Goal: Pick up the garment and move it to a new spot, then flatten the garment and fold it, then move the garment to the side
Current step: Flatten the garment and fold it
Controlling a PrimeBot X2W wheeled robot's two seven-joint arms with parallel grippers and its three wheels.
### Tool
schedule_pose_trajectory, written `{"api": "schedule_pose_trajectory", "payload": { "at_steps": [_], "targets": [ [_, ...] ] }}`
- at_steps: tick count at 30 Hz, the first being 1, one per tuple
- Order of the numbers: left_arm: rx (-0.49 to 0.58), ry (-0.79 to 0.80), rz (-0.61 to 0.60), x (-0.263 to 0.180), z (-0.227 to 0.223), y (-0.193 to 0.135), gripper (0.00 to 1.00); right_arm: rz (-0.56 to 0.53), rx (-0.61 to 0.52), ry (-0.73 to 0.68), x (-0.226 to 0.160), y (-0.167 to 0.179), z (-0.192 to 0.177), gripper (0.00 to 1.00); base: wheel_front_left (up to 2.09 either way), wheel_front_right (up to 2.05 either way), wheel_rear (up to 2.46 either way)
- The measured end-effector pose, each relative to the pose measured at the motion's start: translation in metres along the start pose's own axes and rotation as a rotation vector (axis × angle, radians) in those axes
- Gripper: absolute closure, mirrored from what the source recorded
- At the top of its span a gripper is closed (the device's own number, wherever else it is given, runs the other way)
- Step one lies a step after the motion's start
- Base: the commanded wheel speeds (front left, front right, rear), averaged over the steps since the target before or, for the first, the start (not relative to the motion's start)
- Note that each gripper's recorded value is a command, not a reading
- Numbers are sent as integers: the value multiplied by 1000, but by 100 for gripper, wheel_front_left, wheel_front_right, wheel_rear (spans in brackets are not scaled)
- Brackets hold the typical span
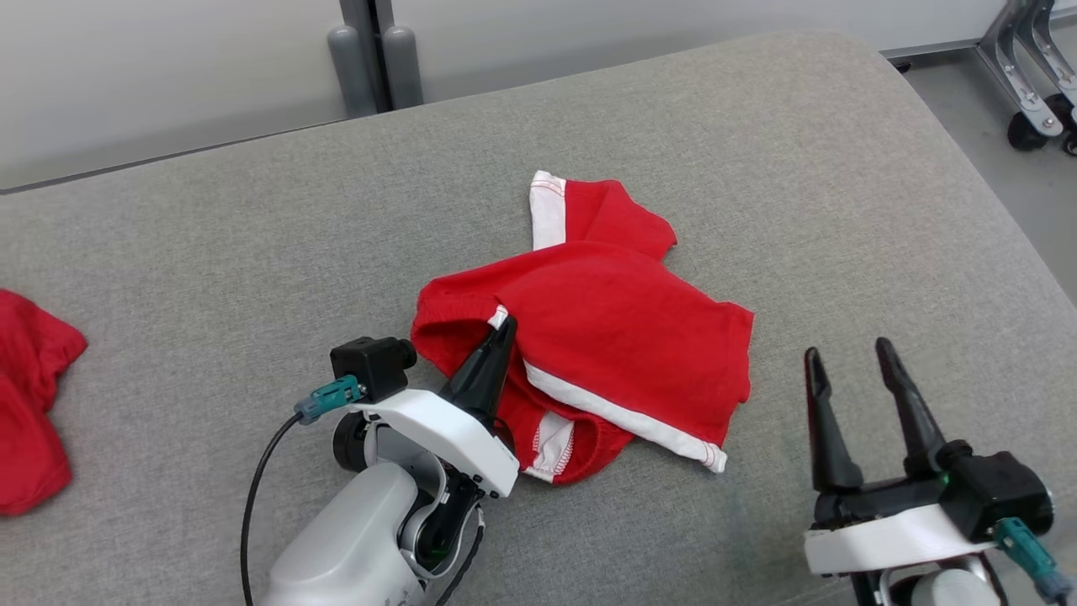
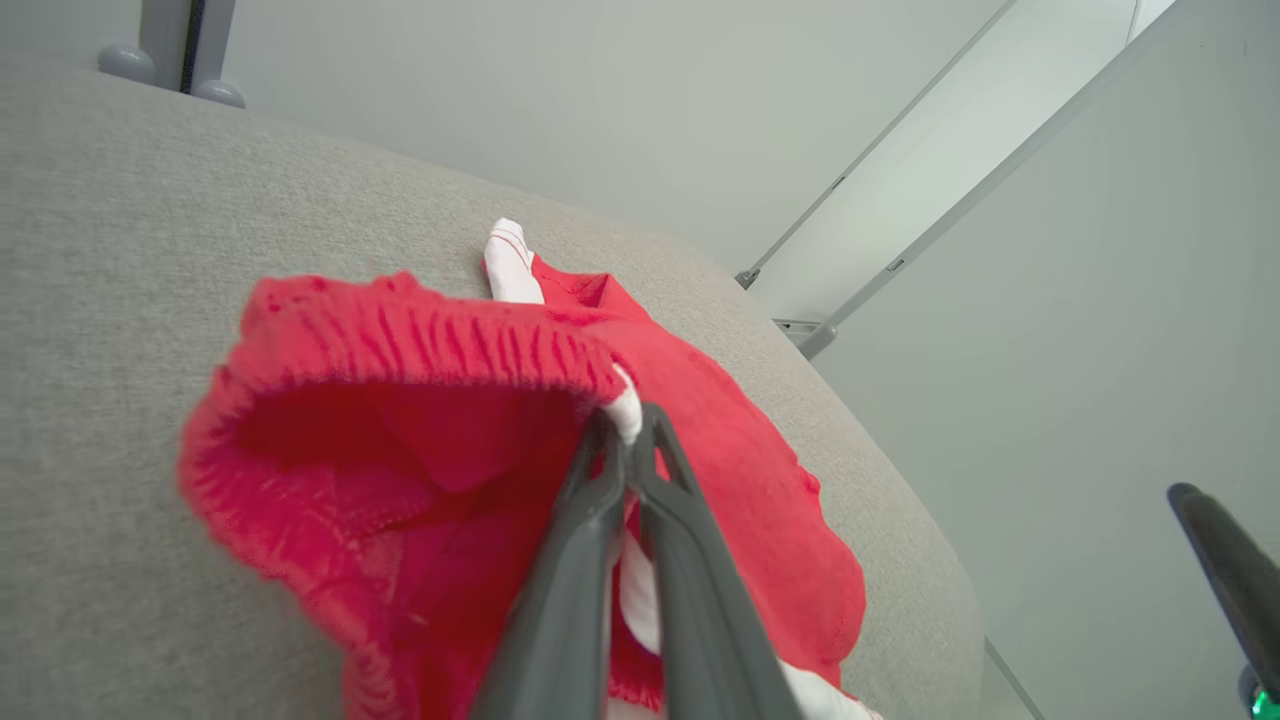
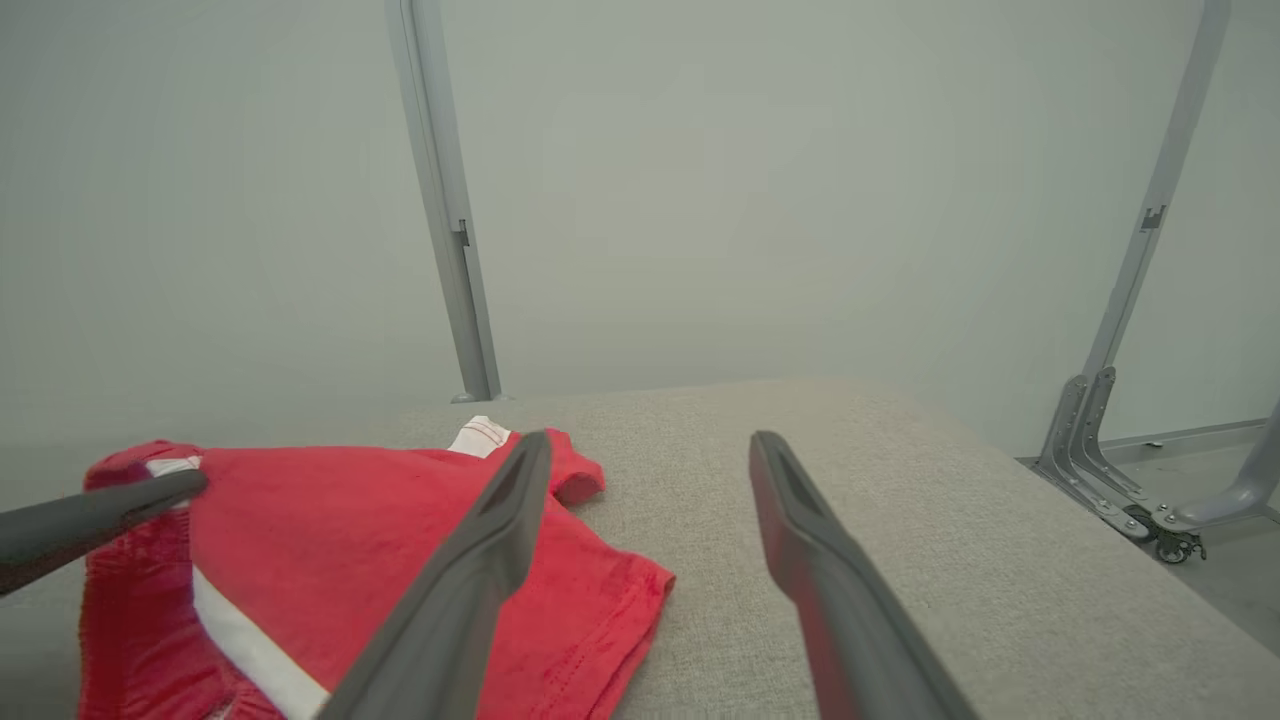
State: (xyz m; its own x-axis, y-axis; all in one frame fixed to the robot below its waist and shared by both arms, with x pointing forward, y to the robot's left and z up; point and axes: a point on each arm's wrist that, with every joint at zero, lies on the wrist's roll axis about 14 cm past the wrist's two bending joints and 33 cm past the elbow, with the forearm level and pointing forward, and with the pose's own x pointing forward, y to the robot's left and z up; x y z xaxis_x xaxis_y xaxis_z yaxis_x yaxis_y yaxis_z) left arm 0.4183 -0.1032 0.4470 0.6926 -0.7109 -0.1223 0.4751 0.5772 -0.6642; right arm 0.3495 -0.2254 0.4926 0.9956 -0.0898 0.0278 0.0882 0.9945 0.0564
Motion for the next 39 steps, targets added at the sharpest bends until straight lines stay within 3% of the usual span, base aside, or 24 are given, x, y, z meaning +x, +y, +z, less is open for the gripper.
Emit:
{"api": "schedule_pose_trajectory", "payload": {
  "at_steps": [5, 9, 15, 20, 27, 29, 30, 31, 33, 34, 35, 39],
  "targets": [
    [-4, -20, 5, -8, 4, 1, 100, 131, 48, 120, -6, 46, -38, 0, 0, 0, 0],
    [-2, -34, 7, -12, 8, 1, 100, 248, 12, 228, -12, 80, -71, 0, 0, 0, 0],
    [13, -46, 12, -18, 12, 2, 100, 222, 22, 314, -8, 70, -97, 0, 0, 0, 0],
    [17, -53, 28, -20, 14, 9, 100, 251, 97, 413, -24, 86, -123, 0, 0, 0, 0],
    [10, -59, 35, -18, 17, 15, 100, 277, 88, 468, -27, 86, -137, 0, 0, 0, 0],
    [7, -57, 36, -18, 16, 16, 100, 282, 87, 456, -21, 88, -135, 9, 0, 0, 0],
    [7, -55, 36, -18, 16, 17, 100, 284, 88, 453, -20, 88, -134, 25, 0, 0, 0],
    [6, -54, 37, -18, 15, 17, 100, 286, 89, 452, -19, 89, -134, 48, 0, 0, 0],
    [8, -52, 40, -18, 15, 19, 100, 293, 89, 449, -19, 92, -133, 59, 0, 0, 0],
    [10, -51, 41, -18, 14, 19, 100, 300, 88, 448, -19, 94, -133, 72, 0, 0, 0],
    [11, -51, 42, -17, 15, 19, 100, 306, 86, 445, -19, 95, -132, 100, 0, 0, 0],
    [20, -55, 51, -17, 17, 22, 100, 304, 76, 411, -15, 91, -123, 100, 0, 0, 0]
  ]
}}
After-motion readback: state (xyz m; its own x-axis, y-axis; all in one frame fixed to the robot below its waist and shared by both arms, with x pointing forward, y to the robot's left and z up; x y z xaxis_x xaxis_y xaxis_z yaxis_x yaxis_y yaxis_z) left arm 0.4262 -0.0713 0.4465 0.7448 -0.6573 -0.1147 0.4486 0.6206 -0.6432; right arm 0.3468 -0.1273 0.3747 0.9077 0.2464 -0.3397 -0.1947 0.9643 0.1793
